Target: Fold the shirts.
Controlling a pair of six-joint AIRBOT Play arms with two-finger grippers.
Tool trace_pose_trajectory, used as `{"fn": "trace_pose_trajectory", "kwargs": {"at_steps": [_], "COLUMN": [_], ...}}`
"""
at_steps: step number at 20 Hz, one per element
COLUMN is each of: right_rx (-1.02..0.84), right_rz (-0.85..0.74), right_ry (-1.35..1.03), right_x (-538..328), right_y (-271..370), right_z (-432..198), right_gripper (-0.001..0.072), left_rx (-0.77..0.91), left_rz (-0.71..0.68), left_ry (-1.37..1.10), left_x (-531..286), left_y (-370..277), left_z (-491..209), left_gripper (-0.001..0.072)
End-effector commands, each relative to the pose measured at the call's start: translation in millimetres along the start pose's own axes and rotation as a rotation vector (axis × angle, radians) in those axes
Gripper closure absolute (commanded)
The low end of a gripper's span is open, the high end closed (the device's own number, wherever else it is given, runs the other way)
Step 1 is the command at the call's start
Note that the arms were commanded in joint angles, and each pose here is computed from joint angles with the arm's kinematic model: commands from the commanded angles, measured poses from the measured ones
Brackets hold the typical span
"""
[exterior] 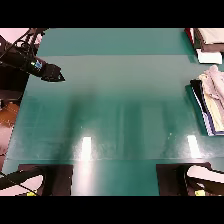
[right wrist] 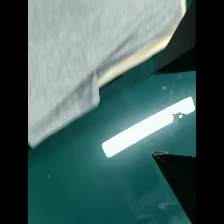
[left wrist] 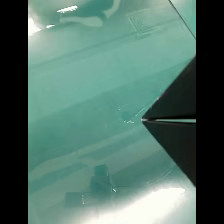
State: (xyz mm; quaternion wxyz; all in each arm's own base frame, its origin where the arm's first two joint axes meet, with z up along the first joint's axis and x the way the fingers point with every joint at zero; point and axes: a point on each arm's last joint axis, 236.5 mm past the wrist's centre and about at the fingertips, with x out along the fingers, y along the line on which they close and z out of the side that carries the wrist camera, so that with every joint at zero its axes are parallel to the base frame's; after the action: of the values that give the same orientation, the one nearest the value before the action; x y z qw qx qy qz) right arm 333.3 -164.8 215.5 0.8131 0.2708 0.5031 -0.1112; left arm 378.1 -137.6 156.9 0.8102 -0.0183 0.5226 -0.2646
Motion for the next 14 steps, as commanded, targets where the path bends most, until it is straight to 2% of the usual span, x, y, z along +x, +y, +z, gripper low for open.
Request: {"fn": "trace_pose_trajectory", "kwargs": {"at_steps": [1, 3, 4, 5, 6, 7, 11, 14], "right_rx": [-0.164, -0.276, -0.328, -0.379, -0.435, -0.484, -0.596, -0.625], "right_rz": [0.352, 0.395, 0.418, 0.444, 0.470, 0.493, 0.558, 0.571], "right_ry": [0.071, 0.129, 0.149, 0.163, 0.168, 0.172, 0.203, 0.220], "right_x": [-3, 4, 7, 9, 11, 11, 9, 8], "right_y": [111, 154, 174, 196, 215, 231, 275, 284], "right_z": [-23, -46, -57, -68, -78, -87, -121, -133], "right_gripper": [0.0158, 0.0161, 0.0235, 0.0426, 0.0580, 0.0690, 0.0697, 0.0697], "left_rx": [-0.004, -0.004, -0.004, -0.004, -0.004, -0.003, -0.004, -0.003], "left_rz": [-0.006, -0.003, 0.000, 0.003, 0.006, 0.009, 0.018, 0.021], "left_ry": [0.016, 0.003, -0.012, -0.026, -0.039, -0.052, -0.091, -0.107], "left_x": [0, 0, 0, 0, 0, 0, -1, -1], "left_y": [-1, 0, 0, 1, 2, 2, 4, 5], "left_z": [-4, -1, 3, 6, 9, 12, 22, 25], "left_gripper": [0.0685, 0.0685, 0.0685, 0.0685, 0.0685, 0.0684, 0.0685, 0.0685]}}
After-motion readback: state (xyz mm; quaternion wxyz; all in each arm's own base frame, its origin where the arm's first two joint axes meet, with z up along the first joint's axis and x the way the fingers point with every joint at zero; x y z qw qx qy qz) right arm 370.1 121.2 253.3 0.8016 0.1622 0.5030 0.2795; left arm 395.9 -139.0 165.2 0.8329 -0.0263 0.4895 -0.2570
